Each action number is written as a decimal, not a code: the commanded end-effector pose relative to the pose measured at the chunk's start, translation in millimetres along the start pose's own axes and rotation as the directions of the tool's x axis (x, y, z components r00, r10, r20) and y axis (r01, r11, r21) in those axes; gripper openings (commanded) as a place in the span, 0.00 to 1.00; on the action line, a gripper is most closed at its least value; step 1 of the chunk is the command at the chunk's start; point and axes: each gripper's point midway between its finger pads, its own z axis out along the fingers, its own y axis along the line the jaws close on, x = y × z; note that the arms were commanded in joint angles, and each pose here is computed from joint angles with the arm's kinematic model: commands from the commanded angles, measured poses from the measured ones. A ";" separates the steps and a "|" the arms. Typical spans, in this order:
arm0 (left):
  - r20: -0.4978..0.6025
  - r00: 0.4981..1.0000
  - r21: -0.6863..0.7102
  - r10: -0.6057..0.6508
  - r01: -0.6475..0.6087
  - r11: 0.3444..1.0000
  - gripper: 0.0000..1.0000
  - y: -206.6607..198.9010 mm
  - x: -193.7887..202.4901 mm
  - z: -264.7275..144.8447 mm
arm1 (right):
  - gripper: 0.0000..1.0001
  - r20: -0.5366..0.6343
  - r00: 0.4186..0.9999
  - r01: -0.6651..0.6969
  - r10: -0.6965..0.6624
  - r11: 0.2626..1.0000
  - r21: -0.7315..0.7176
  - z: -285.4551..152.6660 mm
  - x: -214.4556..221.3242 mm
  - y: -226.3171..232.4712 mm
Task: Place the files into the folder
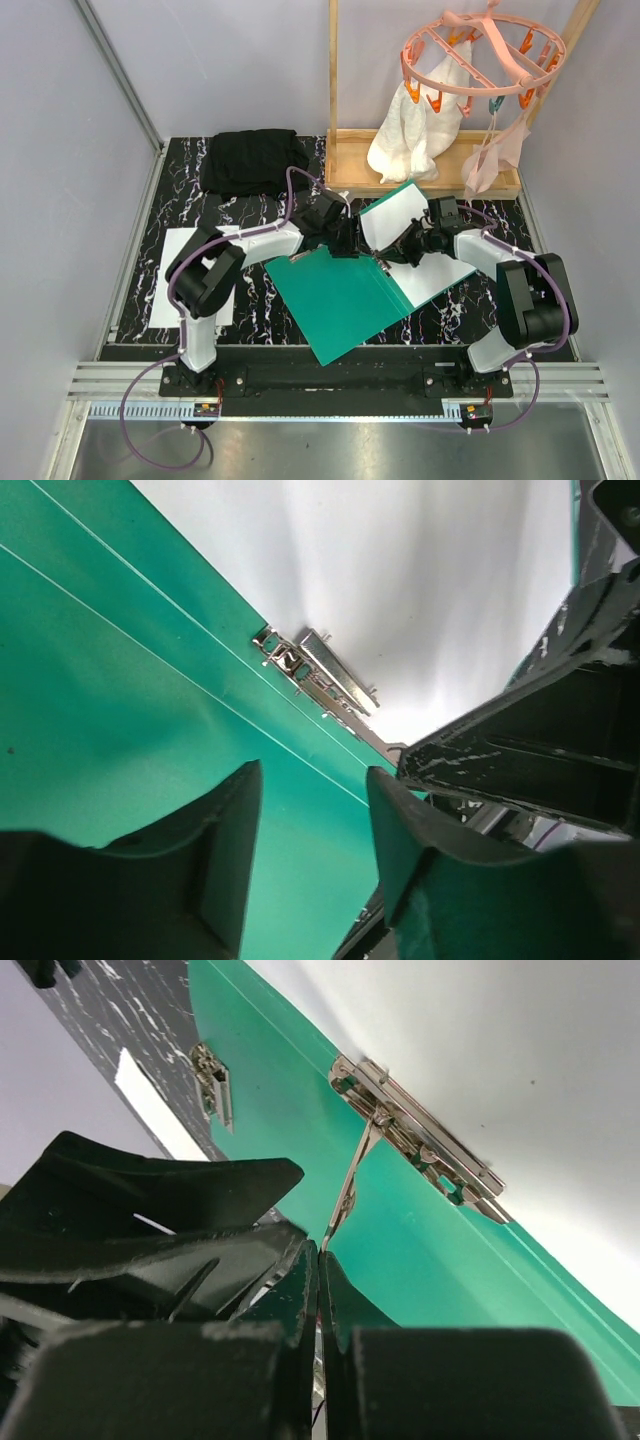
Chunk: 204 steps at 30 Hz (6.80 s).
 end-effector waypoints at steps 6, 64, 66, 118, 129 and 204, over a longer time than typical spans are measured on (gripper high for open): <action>-0.062 0.998 -0.058 0.030 -0.033 0.998 0.36 33.4 17.6 23.9 | 0.00 -0.029 0.995 0.102 -0.100 0.992 0.070 3.1 3.4 -20.3; 0.142 0.980 0.056 0.136 -0.145 0.988 0.81 -28.2 -42.0 -116.4 | 0.65 0.180 0.755 0.565 -0.631 0.764 0.312 -51.8 -24.3 62.2; 0.177 0.974 0.020 0.141 -0.147 0.989 0.90 -11.8 -49.0 -134.5 | 0.77 0.185 0.731 0.630 -0.657 0.754 0.187 -37.1 -6.1 87.0; -0.069 0.993 -0.534 -0.100 0.048 0.844 0.24 155.3 -1.8 -54.4 | 1.00 0.322 0.813 0.422 -0.484 0.873 0.246 -97.2 -50.1 -9.1; -0.021 0.957 -0.319 -0.289 0.268 0.909 0.27 90.8 53.6 -29.3 | 1.00 0.075 0.828 0.556 -0.556 0.831 0.017 -24.3 47.7 24.6; -0.176 0.960 -0.203 -0.217 0.180 0.962 0.00 91.3 151.2 -41.8 | 0.00 -0.191 0.850 0.501 -0.492 0.865 0.003 92.9 116.6 -23.1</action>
